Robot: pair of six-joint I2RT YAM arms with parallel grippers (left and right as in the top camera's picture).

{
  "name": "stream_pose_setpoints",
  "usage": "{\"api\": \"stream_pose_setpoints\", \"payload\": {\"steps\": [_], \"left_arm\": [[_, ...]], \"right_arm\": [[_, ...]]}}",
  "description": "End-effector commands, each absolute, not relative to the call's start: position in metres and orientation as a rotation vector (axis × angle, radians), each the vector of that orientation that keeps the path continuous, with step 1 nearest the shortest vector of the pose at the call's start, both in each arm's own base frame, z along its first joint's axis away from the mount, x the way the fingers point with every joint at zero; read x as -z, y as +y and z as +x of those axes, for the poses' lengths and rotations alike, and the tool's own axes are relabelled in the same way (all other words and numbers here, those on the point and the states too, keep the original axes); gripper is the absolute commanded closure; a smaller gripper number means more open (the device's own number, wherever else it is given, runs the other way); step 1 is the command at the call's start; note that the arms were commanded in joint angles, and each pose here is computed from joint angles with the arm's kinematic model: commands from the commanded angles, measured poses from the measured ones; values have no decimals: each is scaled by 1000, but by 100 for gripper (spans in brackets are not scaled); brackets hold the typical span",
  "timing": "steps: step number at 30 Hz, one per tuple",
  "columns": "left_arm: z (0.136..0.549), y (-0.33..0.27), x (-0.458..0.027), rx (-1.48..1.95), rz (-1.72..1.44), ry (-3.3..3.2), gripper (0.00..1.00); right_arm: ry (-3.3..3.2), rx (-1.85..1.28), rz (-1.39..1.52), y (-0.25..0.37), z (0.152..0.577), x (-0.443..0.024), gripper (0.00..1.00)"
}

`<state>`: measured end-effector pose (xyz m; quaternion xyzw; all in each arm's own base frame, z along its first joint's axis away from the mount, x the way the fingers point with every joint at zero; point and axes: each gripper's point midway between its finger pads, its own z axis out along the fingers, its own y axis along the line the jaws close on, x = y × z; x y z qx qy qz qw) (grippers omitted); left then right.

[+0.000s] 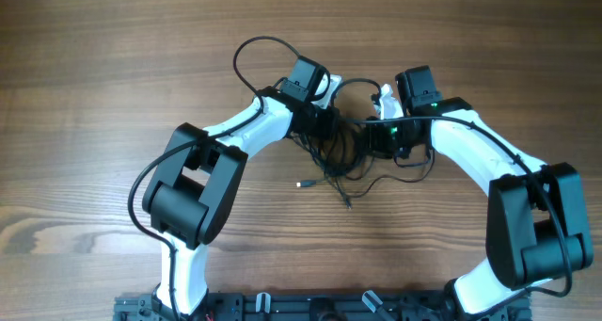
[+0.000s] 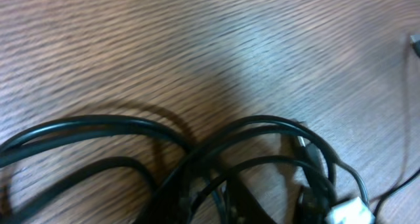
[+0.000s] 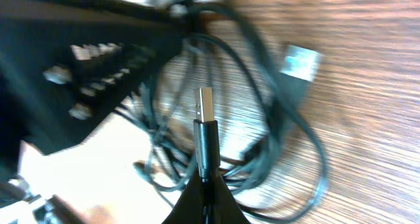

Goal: Untangle cables

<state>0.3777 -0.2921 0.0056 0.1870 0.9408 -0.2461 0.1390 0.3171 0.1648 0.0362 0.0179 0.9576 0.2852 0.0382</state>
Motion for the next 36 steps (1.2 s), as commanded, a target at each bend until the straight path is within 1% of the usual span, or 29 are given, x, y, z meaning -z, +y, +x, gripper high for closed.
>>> {"api": "stream_pose_setpoints", "payload": {"steps": [1,4,6,9,10,12,13,16,18,20,21,22,23,24,25,27,29,30,31,33,36], "left_arm": [[376,-272,23,610,372,2833,94],[388,-270,-5,608,252,2787,96],[393,-272,-32,636,193,2739,93],[389,-281,-43,709,215,2726,83],[387,-283,-41,706,238,2726,78],[385,-291,-43,710,291,2705,69],[385,-293,-44,713,298,2697,68],[388,-291,-44,692,291,2690,68],[388,-292,-42,692,291,2692,68],[386,-292,-32,684,295,2714,68],[385,-292,-24,677,296,2727,68],[384,-291,-17,666,322,2734,68],[384,-291,-14,661,337,2735,69],[384,-291,-10,655,356,2736,70],[383,-290,-4,651,355,2746,70],[382,-289,5,643,352,2765,71],[384,-287,8,640,343,2769,77],[385,-285,7,639,336,2769,83],[387,-283,8,638,329,2769,86],[390,-277,8,633,310,2771,88],[398,-271,1,636,283,2752,89]], "right_arm": [[2949,-605,143,137,325,-32,96],[2962,-568,154,140,321,-29,96],[2962,-487,180,137,322,-26,91],[2963,-440,133,143,320,-24,76],[2956,-417,117,145,320,-24,72],[2936,-383,135,147,323,-24,70],[2930,-357,154,147,324,-23,69],[2934,-308,149,144,325,-17,68],[2966,-297,153,143,322,-4,67],[2981,-349,145,150,321,9,66],[2994,-376,133,154,319,14,68],[2995,-377,125,154,319,14,76],[2991,-399,81,157,319,12,92],[2989,-429,43,160,319,11,96],[2985,-476,-5,165,318,8,96],[2929,-663,-125,183,320,-16,96],[2859,-762,-134,186,325,-43,96],[2815,-799,-128,184,327,-61,96],[2783,-824,-124,182,326,-77,96],[2762,-809,-152,178,321,-91,96],[2796,-602,-89,155,325,-81,96]]}}
